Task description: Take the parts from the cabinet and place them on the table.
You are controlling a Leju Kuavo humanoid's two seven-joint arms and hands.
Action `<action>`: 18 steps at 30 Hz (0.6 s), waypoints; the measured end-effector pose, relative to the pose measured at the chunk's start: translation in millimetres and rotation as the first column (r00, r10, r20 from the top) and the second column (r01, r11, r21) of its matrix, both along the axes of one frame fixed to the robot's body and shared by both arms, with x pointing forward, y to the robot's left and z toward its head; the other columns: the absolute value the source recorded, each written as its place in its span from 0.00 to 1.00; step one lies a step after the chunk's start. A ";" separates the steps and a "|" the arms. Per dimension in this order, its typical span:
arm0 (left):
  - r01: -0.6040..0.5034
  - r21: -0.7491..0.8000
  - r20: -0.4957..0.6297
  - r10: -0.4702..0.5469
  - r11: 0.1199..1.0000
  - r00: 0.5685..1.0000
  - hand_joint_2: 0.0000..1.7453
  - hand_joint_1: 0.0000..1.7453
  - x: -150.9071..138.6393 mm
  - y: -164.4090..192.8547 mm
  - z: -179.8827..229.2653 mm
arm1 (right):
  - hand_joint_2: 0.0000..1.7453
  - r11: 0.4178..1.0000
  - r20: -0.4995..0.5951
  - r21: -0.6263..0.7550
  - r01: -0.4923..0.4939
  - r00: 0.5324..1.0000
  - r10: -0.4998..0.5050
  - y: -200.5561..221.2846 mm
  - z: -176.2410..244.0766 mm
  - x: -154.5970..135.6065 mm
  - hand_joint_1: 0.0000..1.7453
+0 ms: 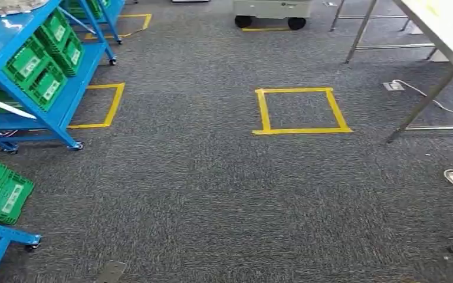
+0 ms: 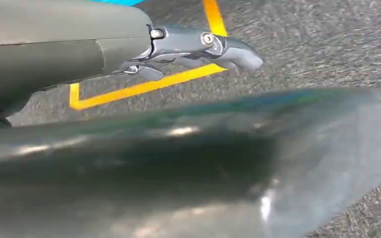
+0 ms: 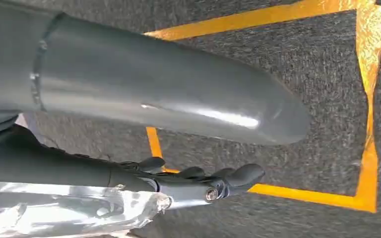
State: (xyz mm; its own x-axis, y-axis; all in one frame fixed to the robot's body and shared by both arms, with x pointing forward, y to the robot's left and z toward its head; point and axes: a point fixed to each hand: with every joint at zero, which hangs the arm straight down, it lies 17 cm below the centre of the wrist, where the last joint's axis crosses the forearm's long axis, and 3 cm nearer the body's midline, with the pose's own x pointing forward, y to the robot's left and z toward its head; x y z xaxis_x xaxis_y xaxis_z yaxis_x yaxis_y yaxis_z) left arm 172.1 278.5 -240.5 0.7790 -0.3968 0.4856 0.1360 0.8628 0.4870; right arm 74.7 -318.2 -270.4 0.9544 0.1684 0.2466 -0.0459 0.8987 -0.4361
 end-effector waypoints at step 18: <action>-0.003 0.004 -0.002 0.003 1.000 1.000 0.00 0.00 -2.3 2.1 -0.5 | 0.00 1.000 -0.008 0.004 -0.003 1.000 0.003 2.4 -0.6 -1.3 0.00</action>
